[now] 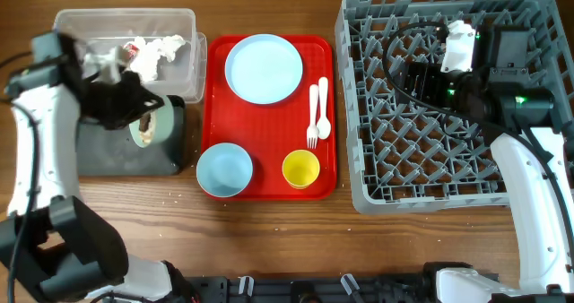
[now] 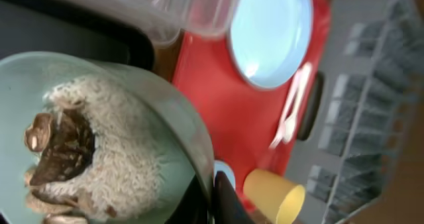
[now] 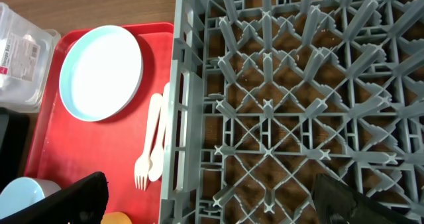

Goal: Sort waste into correct bins and load items into the dishwasher rack
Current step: 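Carry the green bowl left and tip rice onto the black tray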

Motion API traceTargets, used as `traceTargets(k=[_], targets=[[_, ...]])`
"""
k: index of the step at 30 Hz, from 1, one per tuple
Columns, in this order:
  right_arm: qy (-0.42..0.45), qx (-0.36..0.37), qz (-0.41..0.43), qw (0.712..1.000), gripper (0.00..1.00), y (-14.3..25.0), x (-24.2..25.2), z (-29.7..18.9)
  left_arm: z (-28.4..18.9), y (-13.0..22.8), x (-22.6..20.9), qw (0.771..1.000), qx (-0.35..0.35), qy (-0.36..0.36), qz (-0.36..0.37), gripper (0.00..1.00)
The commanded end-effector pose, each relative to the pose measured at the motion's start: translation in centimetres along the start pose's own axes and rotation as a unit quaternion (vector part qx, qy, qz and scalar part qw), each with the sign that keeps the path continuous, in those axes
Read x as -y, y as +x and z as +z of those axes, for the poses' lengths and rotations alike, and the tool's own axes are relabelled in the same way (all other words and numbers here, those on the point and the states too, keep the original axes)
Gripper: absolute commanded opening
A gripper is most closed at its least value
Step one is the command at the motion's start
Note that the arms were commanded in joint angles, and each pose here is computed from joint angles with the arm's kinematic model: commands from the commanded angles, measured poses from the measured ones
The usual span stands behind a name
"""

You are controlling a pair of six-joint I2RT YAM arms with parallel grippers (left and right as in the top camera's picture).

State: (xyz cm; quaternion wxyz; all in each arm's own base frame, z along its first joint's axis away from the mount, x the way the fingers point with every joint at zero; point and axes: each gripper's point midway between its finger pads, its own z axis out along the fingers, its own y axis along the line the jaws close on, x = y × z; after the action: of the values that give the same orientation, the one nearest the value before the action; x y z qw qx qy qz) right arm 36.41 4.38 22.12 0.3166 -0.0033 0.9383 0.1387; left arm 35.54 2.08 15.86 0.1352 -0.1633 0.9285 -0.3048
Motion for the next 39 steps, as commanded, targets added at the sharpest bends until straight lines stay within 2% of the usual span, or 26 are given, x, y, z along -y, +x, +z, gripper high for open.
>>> traceTargets(k=[1, 11, 20, 28, 35, 39], targets=[[0.003, 0.009, -0.001, 1.0, 1.0, -0.7, 0.0, -0.4, -0.9, -0.3, -0.3, 0.992, 0.041, 0.12, 0.006, 0.04], [0.003, 0.008, -0.002, 1.0, 1.0, -0.6, 0.0, -0.4, -3.4, -0.2, -6.8, 0.958, 0.153, 0.23, -0.074, 0.04], [0.003, 0.005, -0.001, 1.0, 1.0, -0.5, 0.0, -0.4, -8.2, -0.7, -8.7, 0.917, 0.241, 0.308, -0.08, 0.04], [0.003, 0.004, 0.0, 1.0, 1.0, -0.5, 0.0, -0.4, -11.0, -0.8, -7.9, 0.886, 0.269, 0.371, -0.069, 0.04], [0.003, 0.003, 0.0, 1.0, 1.0, -0.4, 0.1, -0.4, -11.2, -0.8, -8.2, 0.885, 0.271, 0.371, -0.078, 0.04], [0.004, -0.003, 0.001, 1.0, 0.99, -0.1, 0.1, -0.4, -11.2, -0.8, -8.2, 0.872, 0.231, 0.397, -0.169, 0.04]])
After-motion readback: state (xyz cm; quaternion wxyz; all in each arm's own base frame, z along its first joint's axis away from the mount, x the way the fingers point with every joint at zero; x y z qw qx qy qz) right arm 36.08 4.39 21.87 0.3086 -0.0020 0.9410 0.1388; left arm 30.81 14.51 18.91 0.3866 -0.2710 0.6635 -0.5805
